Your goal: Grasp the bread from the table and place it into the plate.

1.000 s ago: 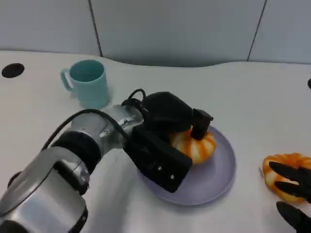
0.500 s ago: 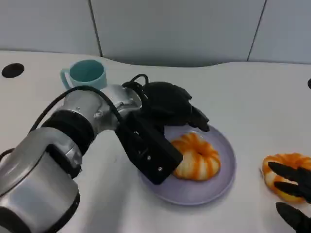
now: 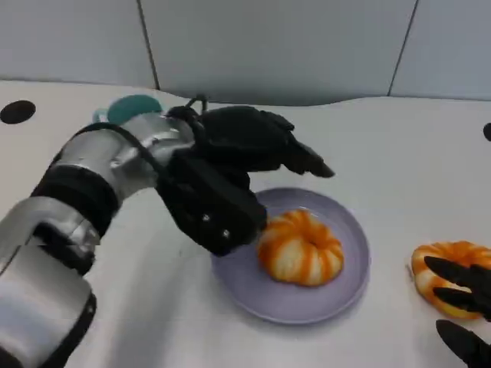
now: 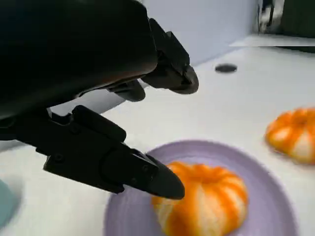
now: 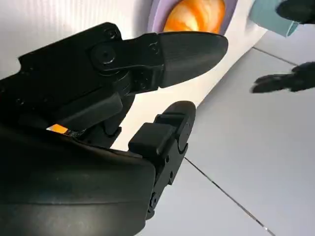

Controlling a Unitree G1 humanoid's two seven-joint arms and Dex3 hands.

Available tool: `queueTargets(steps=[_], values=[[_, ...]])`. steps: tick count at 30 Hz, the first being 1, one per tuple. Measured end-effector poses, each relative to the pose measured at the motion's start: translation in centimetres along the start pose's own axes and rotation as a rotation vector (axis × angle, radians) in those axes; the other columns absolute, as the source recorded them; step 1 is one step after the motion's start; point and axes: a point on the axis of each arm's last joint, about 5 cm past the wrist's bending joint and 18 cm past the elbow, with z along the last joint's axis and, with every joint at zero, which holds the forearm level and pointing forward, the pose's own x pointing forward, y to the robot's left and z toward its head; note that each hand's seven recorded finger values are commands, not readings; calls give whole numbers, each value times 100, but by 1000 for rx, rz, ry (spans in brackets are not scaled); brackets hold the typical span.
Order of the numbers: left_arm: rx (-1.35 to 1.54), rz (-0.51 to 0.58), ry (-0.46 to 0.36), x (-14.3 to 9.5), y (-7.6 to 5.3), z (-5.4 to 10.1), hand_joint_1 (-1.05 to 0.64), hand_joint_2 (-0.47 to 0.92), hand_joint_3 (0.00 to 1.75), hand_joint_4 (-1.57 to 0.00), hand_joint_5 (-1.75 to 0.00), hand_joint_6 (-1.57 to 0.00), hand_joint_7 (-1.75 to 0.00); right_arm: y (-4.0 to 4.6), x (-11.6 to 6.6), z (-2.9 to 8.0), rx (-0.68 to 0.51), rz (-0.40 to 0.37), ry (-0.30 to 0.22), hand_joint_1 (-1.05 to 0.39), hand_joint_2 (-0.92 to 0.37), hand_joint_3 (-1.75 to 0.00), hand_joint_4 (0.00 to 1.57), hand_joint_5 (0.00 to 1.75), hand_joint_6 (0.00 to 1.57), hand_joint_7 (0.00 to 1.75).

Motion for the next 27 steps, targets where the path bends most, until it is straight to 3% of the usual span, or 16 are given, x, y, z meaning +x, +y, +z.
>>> queueTargets(steps=[4, 9, 13, 16, 20, 23, 25, 26, 27], values=[[-280, 58, 16, -304, -70, -171, -57, 90, 1, -16, -46, -41, -2, -1, 1, 1, 0, -1, -1, -36, -92, -35, 99, 5, 78, 0], [-626, 121, 47, -715, -332, -358, -57, 89, 0, -17, -44, -41, -1, -6, 0, 0, -3, -4, 0, -37, -92, -35, 98, 4, 77, 0], [-740, 184, 98, -1014, -483, -412, -58, 91, 1, -27, -46, -46, -3, -7, 5, 4, -1, -5, -3, -37, -92, -35, 98, 4, 78, 0], [-822, 263, 145, -1258, -708, -397, -58, 91, 0, -38, -53, -54, -6, -14, -11, -4, 0, -6, 4, -37, -92, -35, 98, 4, 78, 0], [-934, 382, 212, -1431, -1060, -268, -60, 90, 0, -37, -92, -68, -8, -16, 3, -4, -3, -4, 0, -38, -92, -36, 97, 3, 78, 0], [-1020, 432, 283, -1509, -1239, -167, -57, 89, 0, -38, -120, -77, -16, -19, 6, -17, -5, -2, 3, -38, -92, -36, 95, 2, 77, 0], [-1069, 444, 329, -1527, -1292, -119, -53, 84, 0, -40, -146, -59, -86, -21, 1, -31, -5, -1, 11, -38, -92, -36, 94, 2, 77, 0], [-1100, 444, 355, -1526, -1298, -108, -51, 83, 0, -43, -153, -53, -113, -21, 1, -34, -5, 0, 13, -38, -92, -36, 95, 2, 77, 0], [-1134, 446, 389, -1525, -1296, -97, -49, 84, 0, -47, -157, -52, -127, -22, 0, -34, -5, 1, 14, -38, -92, -36, 95, 2, 77, 0]])
